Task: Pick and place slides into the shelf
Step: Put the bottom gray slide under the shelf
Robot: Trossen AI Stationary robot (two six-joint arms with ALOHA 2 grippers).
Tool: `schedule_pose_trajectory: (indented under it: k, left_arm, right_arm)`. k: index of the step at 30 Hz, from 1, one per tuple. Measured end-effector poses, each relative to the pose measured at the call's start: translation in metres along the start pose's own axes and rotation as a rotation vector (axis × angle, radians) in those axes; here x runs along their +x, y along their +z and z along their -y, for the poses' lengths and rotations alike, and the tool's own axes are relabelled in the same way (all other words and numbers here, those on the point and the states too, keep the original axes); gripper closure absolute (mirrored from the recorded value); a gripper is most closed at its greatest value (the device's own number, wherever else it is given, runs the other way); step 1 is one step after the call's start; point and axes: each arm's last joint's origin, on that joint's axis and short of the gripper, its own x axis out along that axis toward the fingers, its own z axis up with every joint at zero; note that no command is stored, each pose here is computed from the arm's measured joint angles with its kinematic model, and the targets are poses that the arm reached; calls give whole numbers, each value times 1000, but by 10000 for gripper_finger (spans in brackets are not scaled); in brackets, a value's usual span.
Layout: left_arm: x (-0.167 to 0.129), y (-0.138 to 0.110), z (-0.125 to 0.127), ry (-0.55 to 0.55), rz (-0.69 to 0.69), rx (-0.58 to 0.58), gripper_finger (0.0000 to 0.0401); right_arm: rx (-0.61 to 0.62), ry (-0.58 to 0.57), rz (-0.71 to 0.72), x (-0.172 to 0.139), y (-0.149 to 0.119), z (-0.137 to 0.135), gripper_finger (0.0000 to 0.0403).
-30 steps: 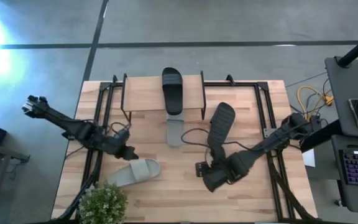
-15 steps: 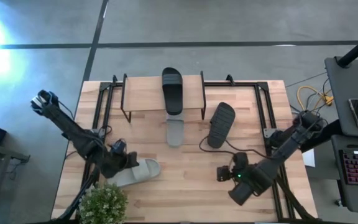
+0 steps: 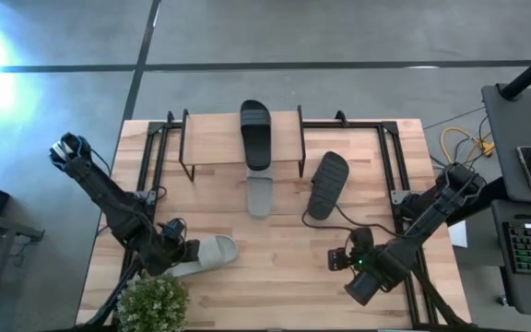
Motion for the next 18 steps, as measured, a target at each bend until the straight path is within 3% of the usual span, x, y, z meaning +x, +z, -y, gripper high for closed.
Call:
schedule_pose_trajectory:
  k: [10, 18]
  left_arm:
    - [24, 10, -12, 57, 109, -20, 283]
    - [58, 15, -15, -194, 152, -98, 283]
  right_arm:
    - [-2, -1, -2, 0, 0, 0, 156]
    - [-6, -4, -1, 1, 0, 1, 156]
